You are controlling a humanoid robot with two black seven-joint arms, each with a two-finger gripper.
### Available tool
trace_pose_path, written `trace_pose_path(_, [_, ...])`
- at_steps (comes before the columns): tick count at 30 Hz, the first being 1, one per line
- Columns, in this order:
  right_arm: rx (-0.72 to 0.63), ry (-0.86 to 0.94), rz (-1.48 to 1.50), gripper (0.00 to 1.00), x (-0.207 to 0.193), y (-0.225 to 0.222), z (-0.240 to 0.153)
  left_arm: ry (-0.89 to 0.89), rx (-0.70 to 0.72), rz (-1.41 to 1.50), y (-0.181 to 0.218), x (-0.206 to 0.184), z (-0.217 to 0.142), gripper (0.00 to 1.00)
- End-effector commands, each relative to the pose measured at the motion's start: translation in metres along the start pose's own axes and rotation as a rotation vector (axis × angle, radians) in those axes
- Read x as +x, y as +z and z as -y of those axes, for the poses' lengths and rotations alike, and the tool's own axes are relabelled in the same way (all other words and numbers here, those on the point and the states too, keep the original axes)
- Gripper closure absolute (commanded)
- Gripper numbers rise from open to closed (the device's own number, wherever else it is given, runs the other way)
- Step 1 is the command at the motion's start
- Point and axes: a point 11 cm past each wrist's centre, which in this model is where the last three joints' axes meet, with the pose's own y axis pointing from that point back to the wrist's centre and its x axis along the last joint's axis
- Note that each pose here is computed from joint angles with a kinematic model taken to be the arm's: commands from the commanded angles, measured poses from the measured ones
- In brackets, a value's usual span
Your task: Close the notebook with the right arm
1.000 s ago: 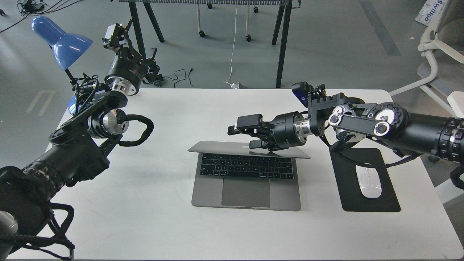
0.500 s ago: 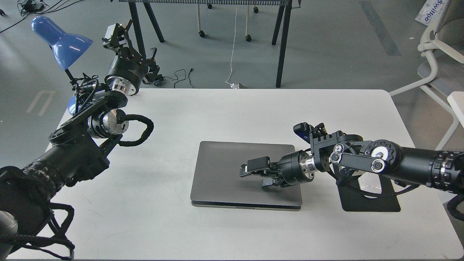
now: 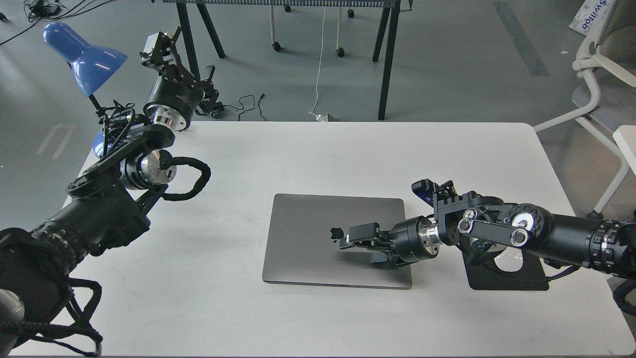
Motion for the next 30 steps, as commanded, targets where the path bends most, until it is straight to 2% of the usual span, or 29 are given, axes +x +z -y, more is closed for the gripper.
trace_pose_path(1, [0.02, 0.025, -0.03, 0.0, 0.014, -0.017, -0.005, 0.001, 0.0, 0.001, 0.0, 0.0, 0.0, 0.0])
trace_pose_path(4, [0.065, 0.089, -0.071, 0.0, 0.041, -0.046, -0.016, 0.001, 0.0, 0.001, 0.0, 0.0, 0.0, 0.0])
trace_pose_path(10, [0.223, 0.384, -0.029, 0.0, 0.126, -0.098, -0.066, 0.001, 0.0, 0.001, 0.0, 0.0, 0.0, 0.0])
trace_pose_path(14, [0.382, 0.547, 0.059, 0.0, 0.165, -0.127, -0.102, 0.001, 0.0, 0.001, 0.0, 0.0, 0.0, 0.0])
trace_pose_path(17, [0.521, 0.641, 0.161, 0.0, 0.183, -0.137, -0.126, 0.0, -0.001, 0.001, 0.001, 0.0, 0.001, 0.0])
trace_pose_path(22, [0.709, 0.76, 0.382, 0.0, 0.199, -0.135, -0.136, 0.0, -0.001, 0.001, 0.001, 0.0, 0.001, 0.0])
trace_pose_path(26, [0.792, 0.877, 0.553, 0.0, 0.21, -0.123, -0.144, 0.0, -0.001, 0.001, 0.001, 0.0, 0.001, 0.0])
trace_pose_path(30, [0.923, 0.899, 0.735, 0.0, 0.213, -0.114, -0.151, 0.0, -0.001, 0.001, 0.001, 0.0, 0.001, 0.0])
